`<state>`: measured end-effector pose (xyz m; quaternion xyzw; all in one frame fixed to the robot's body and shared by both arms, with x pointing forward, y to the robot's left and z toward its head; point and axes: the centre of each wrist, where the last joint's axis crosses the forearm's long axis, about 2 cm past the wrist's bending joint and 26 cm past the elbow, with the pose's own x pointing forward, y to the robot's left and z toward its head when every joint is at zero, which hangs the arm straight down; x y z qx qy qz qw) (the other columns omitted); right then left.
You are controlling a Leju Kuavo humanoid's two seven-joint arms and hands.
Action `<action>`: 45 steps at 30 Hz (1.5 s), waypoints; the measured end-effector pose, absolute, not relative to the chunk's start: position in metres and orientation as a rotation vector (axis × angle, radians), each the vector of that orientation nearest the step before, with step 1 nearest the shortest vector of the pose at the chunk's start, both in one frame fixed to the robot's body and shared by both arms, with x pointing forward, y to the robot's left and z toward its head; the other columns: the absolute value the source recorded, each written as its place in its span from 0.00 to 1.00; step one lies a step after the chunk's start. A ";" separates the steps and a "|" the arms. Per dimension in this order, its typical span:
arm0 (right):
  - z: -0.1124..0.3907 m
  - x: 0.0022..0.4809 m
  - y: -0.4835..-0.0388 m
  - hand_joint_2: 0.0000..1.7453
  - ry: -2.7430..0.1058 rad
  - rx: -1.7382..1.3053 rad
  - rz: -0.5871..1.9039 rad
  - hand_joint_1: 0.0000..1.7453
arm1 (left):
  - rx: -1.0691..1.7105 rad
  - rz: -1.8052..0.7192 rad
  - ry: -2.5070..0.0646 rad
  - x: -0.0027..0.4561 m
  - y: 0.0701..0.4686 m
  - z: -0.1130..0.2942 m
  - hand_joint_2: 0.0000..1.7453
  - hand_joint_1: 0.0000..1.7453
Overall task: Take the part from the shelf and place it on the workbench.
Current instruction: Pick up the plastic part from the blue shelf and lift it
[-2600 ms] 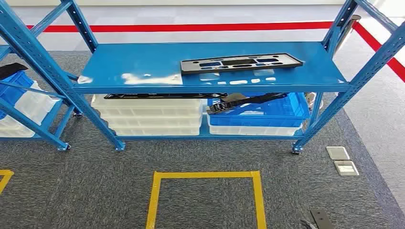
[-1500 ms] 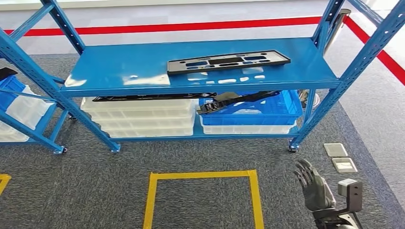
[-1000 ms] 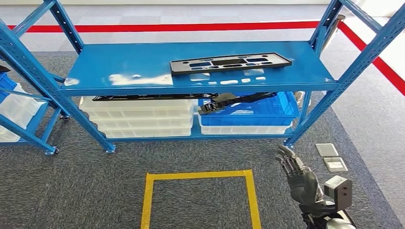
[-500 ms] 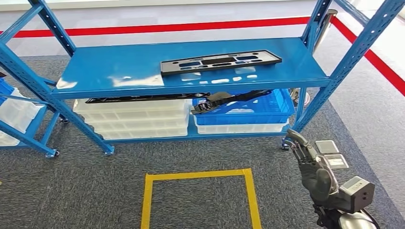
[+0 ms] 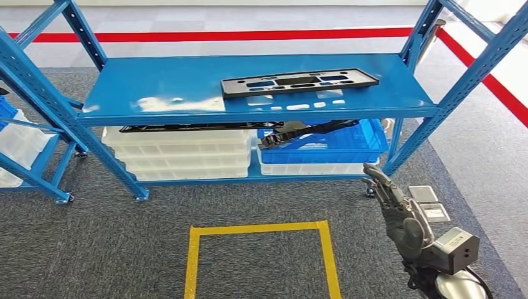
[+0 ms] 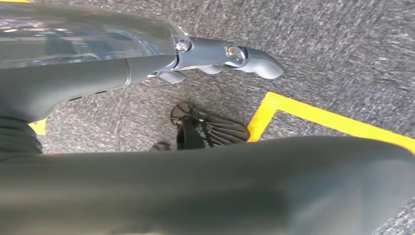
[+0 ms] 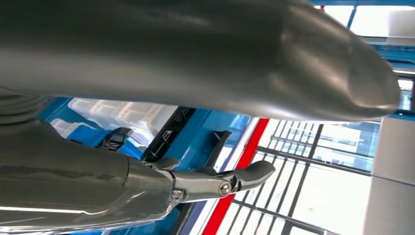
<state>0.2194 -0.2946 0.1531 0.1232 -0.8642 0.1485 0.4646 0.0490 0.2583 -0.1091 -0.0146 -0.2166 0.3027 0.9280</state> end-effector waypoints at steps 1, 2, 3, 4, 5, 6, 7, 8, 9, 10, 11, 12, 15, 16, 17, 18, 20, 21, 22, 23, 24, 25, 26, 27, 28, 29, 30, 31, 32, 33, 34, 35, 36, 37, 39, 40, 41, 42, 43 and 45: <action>0.153 0.220 -0.294 0.00 -2.123 0.304 0.368 0.00 | -0.030 0.620 -0.444 0.049 0.258 -0.109 0.00 0.00; 0.153 0.220 -0.294 0.00 -2.122 0.306 0.370 0.00 | -0.029 0.620 -0.443 0.049 0.259 -0.109 0.00 0.00; 0.153 0.220 -0.294 0.00 -2.122 0.307 0.372 0.00 | -0.029 0.620 -0.443 0.049 0.259 -0.109 0.00 0.00; 0.153 0.220 -0.294 0.00 -2.123 0.308 0.374 0.00 | -0.028 0.620 -0.443 0.049 0.259 -0.109 0.00 0.00; 0.154 0.221 -0.294 0.00 -2.125 0.309 0.376 0.00 | -0.027 0.620 -0.443 0.049 0.259 -0.109 0.00 0.00; 0.154 0.222 -0.294 0.00 -2.127 0.310 0.377 0.00 | -0.026 0.620 -0.443 0.049 0.259 -0.109 0.00 0.00; 0.155 0.222 -0.294 0.00 -2.129 0.312 0.378 0.00 | -0.025 0.619 -0.443 0.049 0.259 -0.109 0.00 0.00; 0.154 0.221 -0.294 0.00 -2.129 0.313 0.379 0.00 | -0.023 0.618 -0.442 0.049 0.259 -0.109 0.00 0.00; 0.154 0.220 -0.295 0.00 -2.129 0.315 0.379 0.00 | -0.022 0.616 -0.442 0.048 0.260 -0.109 0.00 0.00; 0.154 0.219 -0.295 0.00 -2.129 0.316 0.380 0.00 | -0.020 0.614 -0.441 0.048 0.260 -0.109 0.00 0.00; 0.154 0.217 -0.296 0.00 -2.130 0.318 0.380 0.00 | -0.019 0.611 -0.440 0.048 0.260 -0.109 0.00 0.00; 0.154 0.216 -0.296 0.00 -2.132 0.319 0.380 0.00 | -0.019 0.609 -0.440 0.048 0.260 -0.109 0.00 0.00; 0.155 0.212 -0.297 0.00 -2.133 0.326 0.378 0.00 | -0.017 0.602 -0.436 0.048 0.260 -0.109 0.00 0.00; 0.154 0.211 -0.297 0.00 -2.130 0.328 0.379 0.00 | -0.016 0.600 -0.434 0.047 0.260 -0.109 0.00 0.00; 0.153 0.210 -0.298 0.00 -2.128 0.329 0.380 0.00 | -0.014 0.598 -0.431 0.046 0.260 -0.110 0.00 0.00; 0.153 0.210 -0.298 0.00 -2.125 0.329 0.381 0.00 | -0.013 0.597 -0.429 0.046 0.260 -0.110 0.00 0.00; 0.153 0.209 -0.298 0.00 -2.124 0.330 0.382 0.00 | -0.012 0.596 -0.427 0.045 0.260 -0.110 0.00 0.00; 0.153 0.209 -0.298 0.00 -2.123 0.330 0.382 0.00 | -0.012 0.595 -0.427 0.046 0.260 -0.110 0.00 0.00; 0.153 0.209 -0.298 0.00 -2.123 0.330 0.383 0.00 | -0.011 0.594 -0.427 0.046 0.260 -0.110 0.00 0.00; 0.153 0.208 -0.299 0.00 -2.123 0.330 0.383 0.00 | -0.011 0.593 -0.426 0.047 0.260 -0.110 0.00 0.00; 0.152 0.208 -0.299 0.00 -2.122 0.329 0.382 0.00 | -0.011 0.593 -0.426 0.047 0.260 -0.110 0.00 0.00; 0.152 0.207 -0.300 0.00 -2.121 0.329 0.382 0.00 | -0.011 0.593 -0.425 0.047 0.260 -0.110 0.00 0.00; 0.152 0.207 -0.300 0.00 -2.121 0.327 0.380 0.00 | -0.010 0.593 -0.424 0.047 0.260 -0.110 0.00 0.00; 0.152 0.206 -0.301 0.00 -2.123 0.326 0.380 0.00 | -0.011 0.592 -0.424 0.047 0.260 -0.110 0.00 0.00; 0.152 0.206 -0.302 0.00 -2.126 0.325 0.379 0.00 | -0.011 0.591 -0.425 0.047 0.260 -0.109 0.00 0.00; 0.152 0.206 -0.303 0.00 -2.127 0.323 0.378 0.00 | -0.011 0.590 -0.426 0.048 0.260 -0.109 0.00 0.00; 0.151 0.205 -0.304 0.00 -2.126 0.321 0.377 0.00 | -0.011 0.588 -0.426 0.048 0.260 -0.109 0.00 0.00; 0.150 0.204 -0.305 0.00 -2.123 0.319 0.375 0.00 | -0.012 0.588 -0.426 0.048 0.259 -0.109 0.00 0.00; 0.149 0.203 -0.306 0.00 -2.120 0.317 0.372 0.00 | -0.012 0.587 -0.426 0.048 0.259 -0.109 0.00 0.00; 0.148 0.203 -0.307 0.00 -2.118 0.315 0.371 0.00 | -0.012 0.587 -0.425 0.048 0.259 -0.109 0.00 0.00; 0.148 0.202 -0.308 0.00 -2.118 0.313 0.370 0.00 | -0.012 0.587 -0.426 0.048 0.259 -0.109 0.00 0.00; 0.148 0.203 -0.309 0.00 -2.119 0.311 0.370 0.00 | -0.013 0.587 -0.428 0.049 0.259 -0.109 0.00 0.00; 0.148 0.203 -0.310 0.00 -2.121 0.309 0.371 0.00 | -0.014 0.587 -0.430 0.049 0.259 -0.109 0.00 0.00; 0.148 0.203 -0.311 0.00 -2.123 0.309 0.373 0.00 | -0.016 0.587 -0.433 0.049 0.259 -0.109 0.00 0.00; 0.148 0.204 -0.312 0.00 -2.125 0.308 0.380 0.00 | -0.019 0.586 -0.437 0.050 0.258 -0.109 0.00 0.00; 0.148 0.204 -0.312 0.00 -2.124 0.307 0.383 0.00 | -0.021 0.586 -0.439 0.051 0.258 -0.109 0.00 0.00; 0.148 0.204 -0.312 0.00 -2.124 0.305 0.386 0.00 | -0.022 0.586 -0.441 0.051 0.258 -0.109 0.00 0.00; 0.148 0.204 -0.313 0.00 -2.125 0.303 0.388 0.00 | -0.024 0.585 -0.442 0.052 0.258 -0.109 0.00 0.00; 0.149 0.205 -0.313 0.00 -2.126 0.302 0.389 0.00 | -0.026 0.585 -0.443 0.053 0.257 -0.109 0.00 0.00; 0.149 0.205 -0.312 0.00 -2.128 0.298 0.393 0.00 | -0.030 0.585 -0.443 0.053 0.256 -0.109 0.00 0.00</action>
